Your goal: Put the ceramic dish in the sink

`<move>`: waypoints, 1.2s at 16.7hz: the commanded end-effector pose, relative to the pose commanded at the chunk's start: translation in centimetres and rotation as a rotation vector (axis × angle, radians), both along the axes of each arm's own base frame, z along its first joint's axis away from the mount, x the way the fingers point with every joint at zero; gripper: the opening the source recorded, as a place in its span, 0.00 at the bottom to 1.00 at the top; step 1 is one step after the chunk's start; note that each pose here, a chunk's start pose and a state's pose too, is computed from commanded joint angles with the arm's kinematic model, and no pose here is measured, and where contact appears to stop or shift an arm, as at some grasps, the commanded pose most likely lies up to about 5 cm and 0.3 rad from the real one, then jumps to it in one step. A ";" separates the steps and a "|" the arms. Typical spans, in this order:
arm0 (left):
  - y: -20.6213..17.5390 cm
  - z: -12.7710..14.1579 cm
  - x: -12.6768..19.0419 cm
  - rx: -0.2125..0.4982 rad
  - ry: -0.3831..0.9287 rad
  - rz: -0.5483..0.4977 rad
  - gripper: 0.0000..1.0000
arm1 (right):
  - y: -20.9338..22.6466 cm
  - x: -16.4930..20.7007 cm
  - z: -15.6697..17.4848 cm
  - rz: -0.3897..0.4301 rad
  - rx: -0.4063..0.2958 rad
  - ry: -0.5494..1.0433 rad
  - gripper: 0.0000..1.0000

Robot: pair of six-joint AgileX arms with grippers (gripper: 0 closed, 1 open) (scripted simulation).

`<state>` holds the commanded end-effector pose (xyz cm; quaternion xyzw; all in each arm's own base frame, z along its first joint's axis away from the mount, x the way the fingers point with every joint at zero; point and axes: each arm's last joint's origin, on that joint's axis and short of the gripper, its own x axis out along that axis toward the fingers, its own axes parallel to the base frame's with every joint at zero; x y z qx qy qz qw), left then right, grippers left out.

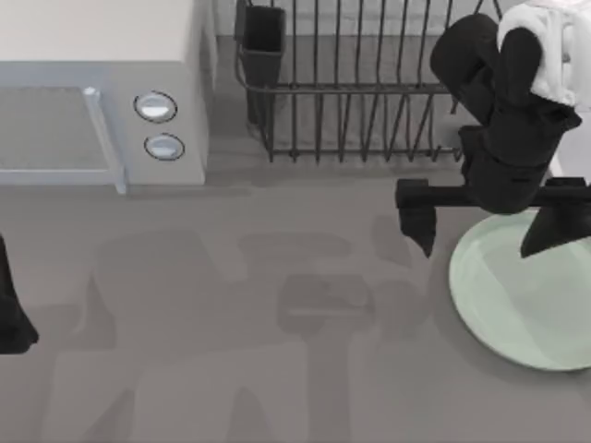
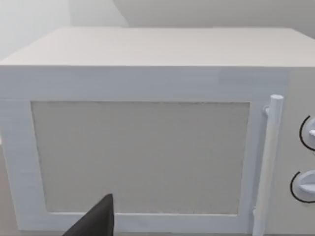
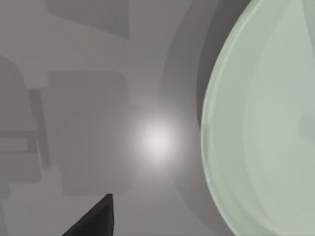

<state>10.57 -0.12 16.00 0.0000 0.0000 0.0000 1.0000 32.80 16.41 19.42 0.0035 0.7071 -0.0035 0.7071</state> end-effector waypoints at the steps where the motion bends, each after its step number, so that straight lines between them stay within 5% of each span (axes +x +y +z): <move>1: 0.0 0.0 0.0 0.000 0.000 0.000 1.00 | 0.0 0.0 0.0 0.000 0.000 0.000 1.00; 5: 0.0 0.0 0.0 0.000 0.000 0.000 1.00 | -0.1 0.1 -1.4 -0.004 -0.004 0.008 1.00; 12: 0.0 0.0 0.0 0.000 0.000 0.000 1.00 | 0.1 0.2 -9.3 0.000 0.004 -0.008 1.00; 17: 0.0 0.0 0.0 0.000 0.000 0.000 1.00 | 0.0 0.0 -10.2 0.000 0.000 0.000 1.00; 20: 0.0 0.0 0.0 0.000 0.000 0.000 1.00 | 0.0 0.0 -10.2 0.000 0.000 0.000 0.77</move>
